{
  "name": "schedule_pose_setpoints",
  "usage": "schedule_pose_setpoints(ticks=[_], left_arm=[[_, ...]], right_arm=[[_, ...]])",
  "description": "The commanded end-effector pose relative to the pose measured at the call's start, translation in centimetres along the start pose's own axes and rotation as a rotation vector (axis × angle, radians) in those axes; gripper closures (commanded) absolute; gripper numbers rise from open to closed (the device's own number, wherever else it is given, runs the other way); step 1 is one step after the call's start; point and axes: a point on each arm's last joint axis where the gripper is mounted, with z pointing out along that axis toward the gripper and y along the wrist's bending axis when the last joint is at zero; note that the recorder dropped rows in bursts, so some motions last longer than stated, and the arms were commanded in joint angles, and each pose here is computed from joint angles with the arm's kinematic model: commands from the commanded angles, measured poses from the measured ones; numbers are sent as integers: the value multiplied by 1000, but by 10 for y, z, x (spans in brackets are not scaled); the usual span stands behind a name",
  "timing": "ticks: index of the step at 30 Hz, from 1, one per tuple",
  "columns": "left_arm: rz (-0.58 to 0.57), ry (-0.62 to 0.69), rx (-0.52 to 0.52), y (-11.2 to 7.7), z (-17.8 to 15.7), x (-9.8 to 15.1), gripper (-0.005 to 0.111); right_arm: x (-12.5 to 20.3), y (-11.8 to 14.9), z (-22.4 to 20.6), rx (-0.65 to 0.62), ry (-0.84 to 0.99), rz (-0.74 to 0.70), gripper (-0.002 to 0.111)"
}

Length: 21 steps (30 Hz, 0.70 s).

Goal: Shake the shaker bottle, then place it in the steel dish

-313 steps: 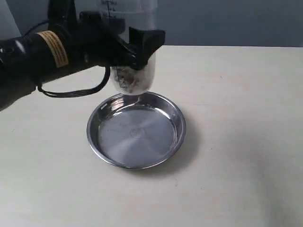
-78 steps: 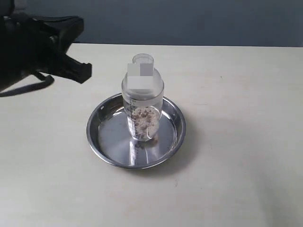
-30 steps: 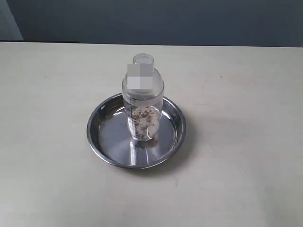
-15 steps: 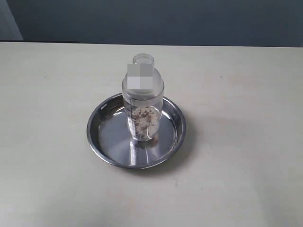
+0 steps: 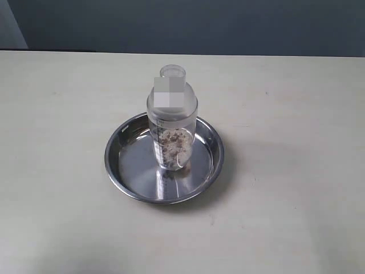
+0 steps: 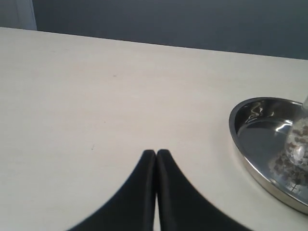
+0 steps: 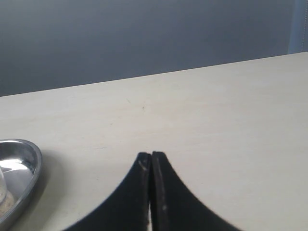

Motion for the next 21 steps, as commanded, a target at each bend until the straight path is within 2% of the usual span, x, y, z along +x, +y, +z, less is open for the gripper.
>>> schedule_pose_setpoints(ticks=[1, 5, 10, 21], left_arm=[[12, -3, -2, 1, 1, 2, 106], [14, -6, -2, 1, 1, 2, 106], [13, -75, -3, 1, 0, -5, 106], [11, -91, -3, 1, 0, -6, 106]], right_arm=[[-1, 0, 0, -2, -12, -6, 109], [-1, 0, 0, -2, -10, -6, 109], [-1, 0, 0, -2, -10, -6, 109], [-1, 0, 0, -2, -11, -6, 109]])
